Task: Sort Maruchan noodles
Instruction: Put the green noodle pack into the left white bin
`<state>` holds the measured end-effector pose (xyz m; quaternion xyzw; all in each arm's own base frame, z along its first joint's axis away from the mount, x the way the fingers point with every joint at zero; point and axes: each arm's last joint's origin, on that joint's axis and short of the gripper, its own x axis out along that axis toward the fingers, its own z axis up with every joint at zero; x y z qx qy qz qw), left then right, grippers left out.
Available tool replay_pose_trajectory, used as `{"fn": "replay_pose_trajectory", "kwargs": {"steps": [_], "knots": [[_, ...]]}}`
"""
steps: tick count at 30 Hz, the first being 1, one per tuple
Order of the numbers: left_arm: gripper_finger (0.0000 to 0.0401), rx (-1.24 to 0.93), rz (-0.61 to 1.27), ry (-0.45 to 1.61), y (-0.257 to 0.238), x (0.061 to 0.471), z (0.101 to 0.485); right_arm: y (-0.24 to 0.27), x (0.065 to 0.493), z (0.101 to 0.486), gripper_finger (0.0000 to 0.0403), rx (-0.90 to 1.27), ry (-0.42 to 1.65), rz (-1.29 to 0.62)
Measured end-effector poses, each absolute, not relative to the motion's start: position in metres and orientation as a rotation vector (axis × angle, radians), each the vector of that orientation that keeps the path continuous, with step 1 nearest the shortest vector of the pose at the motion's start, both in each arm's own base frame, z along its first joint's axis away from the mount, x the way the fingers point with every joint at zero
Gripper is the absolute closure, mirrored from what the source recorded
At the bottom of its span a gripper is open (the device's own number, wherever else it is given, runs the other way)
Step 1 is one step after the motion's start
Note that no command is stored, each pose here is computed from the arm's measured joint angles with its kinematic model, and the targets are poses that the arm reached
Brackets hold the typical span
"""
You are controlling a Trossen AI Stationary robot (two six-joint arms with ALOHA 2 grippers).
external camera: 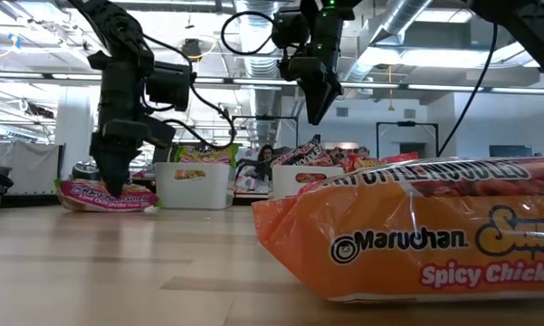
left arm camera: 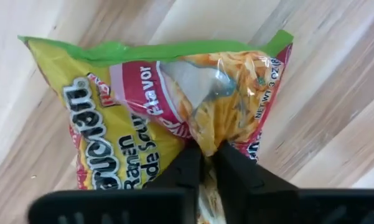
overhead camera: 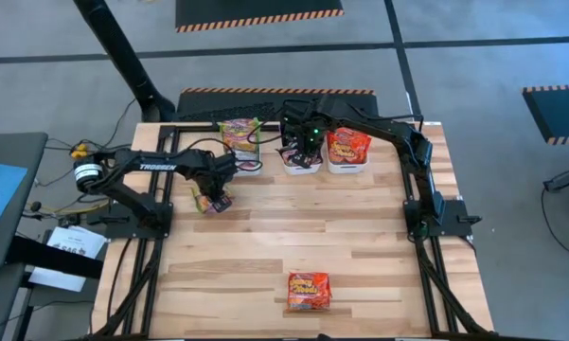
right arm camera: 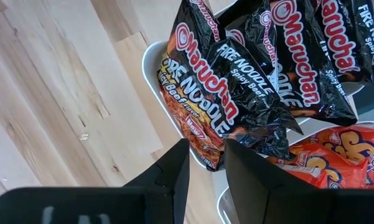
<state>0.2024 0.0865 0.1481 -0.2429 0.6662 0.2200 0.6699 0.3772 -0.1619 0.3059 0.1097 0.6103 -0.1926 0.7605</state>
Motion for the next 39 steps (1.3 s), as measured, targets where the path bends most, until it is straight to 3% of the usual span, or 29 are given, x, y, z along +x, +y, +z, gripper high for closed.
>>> {"fn": "replay_pose_trajectory", "kwargs": {"steps": [12,19,28,33,39], "knots": [[0.0400,-0.582,0.469,1.449,0.067,0.184,0.178,-0.163,0.377,0.306,0.0276,0.231,1.329,-0.415],[0.0399,-0.498,0.505,1.247,0.054,0.171,0.212,-0.163,0.377,0.306,0.0278,0.231,1.329,-0.415],[0.0400,0.012,0.706,1.075,0.057,0.164,0.259,-0.163,0.377,0.306,0.0301,0.239,1.329,-0.422],[0.0401,0.352,0.581,1.091,0.062,0.177,0.268,-0.162,0.376,0.306,0.0306,0.252,1.342,-0.429],[0.0401,0.511,0.568,1.098,0.074,0.201,0.260,-0.159,0.370,0.304,0.0306,0.298,1.402,-0.453]]}}
